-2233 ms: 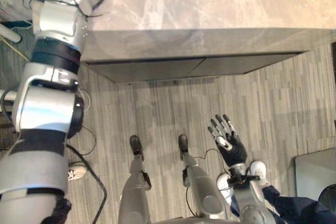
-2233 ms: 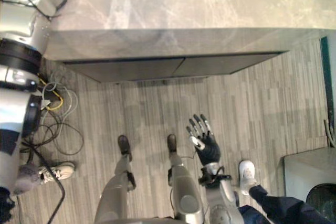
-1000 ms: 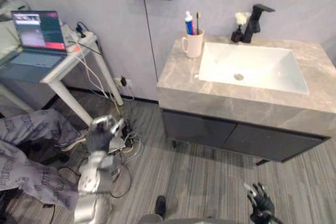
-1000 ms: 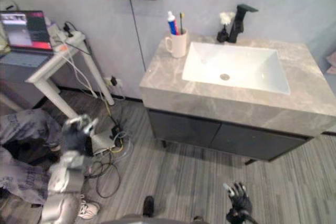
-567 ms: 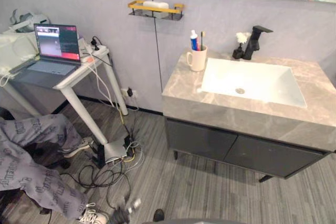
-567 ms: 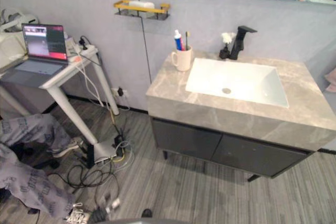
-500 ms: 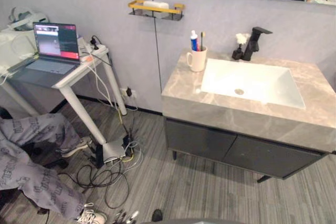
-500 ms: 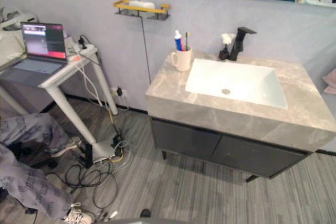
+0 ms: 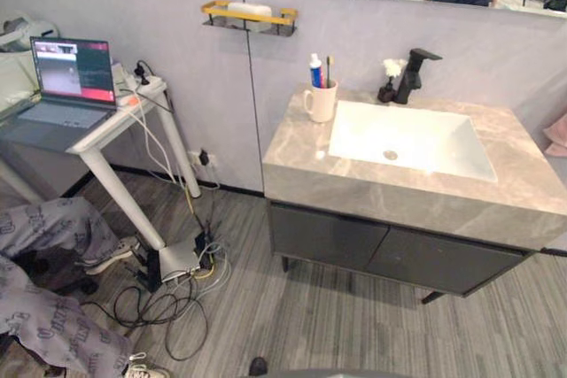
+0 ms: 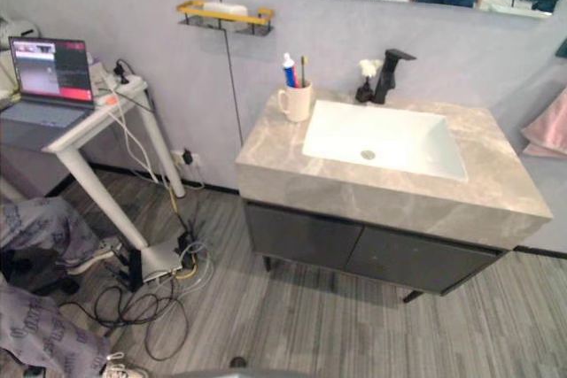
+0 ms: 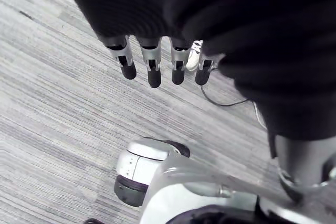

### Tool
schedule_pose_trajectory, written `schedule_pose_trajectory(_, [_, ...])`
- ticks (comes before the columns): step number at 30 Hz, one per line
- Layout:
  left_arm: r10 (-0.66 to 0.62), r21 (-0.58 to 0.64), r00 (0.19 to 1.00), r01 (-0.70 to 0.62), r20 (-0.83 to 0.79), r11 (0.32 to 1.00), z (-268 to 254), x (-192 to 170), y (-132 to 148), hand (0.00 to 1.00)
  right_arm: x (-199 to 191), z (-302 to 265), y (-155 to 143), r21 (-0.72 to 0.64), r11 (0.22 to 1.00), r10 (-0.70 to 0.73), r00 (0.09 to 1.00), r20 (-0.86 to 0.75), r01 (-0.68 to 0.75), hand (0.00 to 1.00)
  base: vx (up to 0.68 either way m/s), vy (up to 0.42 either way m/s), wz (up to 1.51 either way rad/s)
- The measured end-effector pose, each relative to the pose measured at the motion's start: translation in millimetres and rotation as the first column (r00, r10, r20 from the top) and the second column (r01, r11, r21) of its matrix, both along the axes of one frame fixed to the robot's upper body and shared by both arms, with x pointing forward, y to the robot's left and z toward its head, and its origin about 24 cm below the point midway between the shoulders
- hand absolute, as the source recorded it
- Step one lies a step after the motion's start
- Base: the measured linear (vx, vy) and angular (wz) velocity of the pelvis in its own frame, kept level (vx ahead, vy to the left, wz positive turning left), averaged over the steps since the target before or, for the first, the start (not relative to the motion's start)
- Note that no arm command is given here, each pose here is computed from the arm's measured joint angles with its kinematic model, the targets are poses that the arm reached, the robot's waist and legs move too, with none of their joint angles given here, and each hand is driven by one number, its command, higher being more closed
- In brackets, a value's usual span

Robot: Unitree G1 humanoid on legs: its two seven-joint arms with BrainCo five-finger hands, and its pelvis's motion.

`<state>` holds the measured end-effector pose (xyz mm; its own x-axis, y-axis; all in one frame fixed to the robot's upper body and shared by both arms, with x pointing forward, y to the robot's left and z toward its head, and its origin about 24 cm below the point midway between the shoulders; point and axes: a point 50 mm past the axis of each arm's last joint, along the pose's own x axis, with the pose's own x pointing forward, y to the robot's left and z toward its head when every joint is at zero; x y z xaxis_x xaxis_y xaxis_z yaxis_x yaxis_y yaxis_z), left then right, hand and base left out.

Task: Organize washtable

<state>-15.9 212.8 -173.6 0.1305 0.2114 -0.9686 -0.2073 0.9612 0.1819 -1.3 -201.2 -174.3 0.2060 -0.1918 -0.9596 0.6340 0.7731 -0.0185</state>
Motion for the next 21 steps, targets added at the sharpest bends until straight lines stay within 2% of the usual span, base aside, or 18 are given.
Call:
schedule_pose_trajectory(5, [-0.029,0.009,1.000,0.029,0.008,1.000,0,5,3,0.00,3,0,2,-0.002,0.999,0.036,0.999,-0.003,-0.036,0.00,0.07,-0.024,0.00])
schedule_pose_trajectory(13, [0.013,0.019,0.999,-0.013,0.040,1.000,1,12,4,0.00,17,-1,2,-0.005,0.999,0.053,0.998,0.014,-0.053,0.00,0.06,-0.019,0.01])
schedule_pose_trajectory(17, [0.009,0.022,0.999,-0.010,0.046,1.000,1,14,5,0.00,15,0,2,-0.008,1.000,0.024,0.999,0.021,-0.024,0.00,0.08,0.056,1.31])
schedule_pose_trajectory(21, [0.002,0.032,0.995,-0.005,0.104,0.999,3,30,8,0.00,30,3,-1,-0.011,1.000,0.010,0.995,0.096,-0.009,0.00,0.12,0.014,1.42])
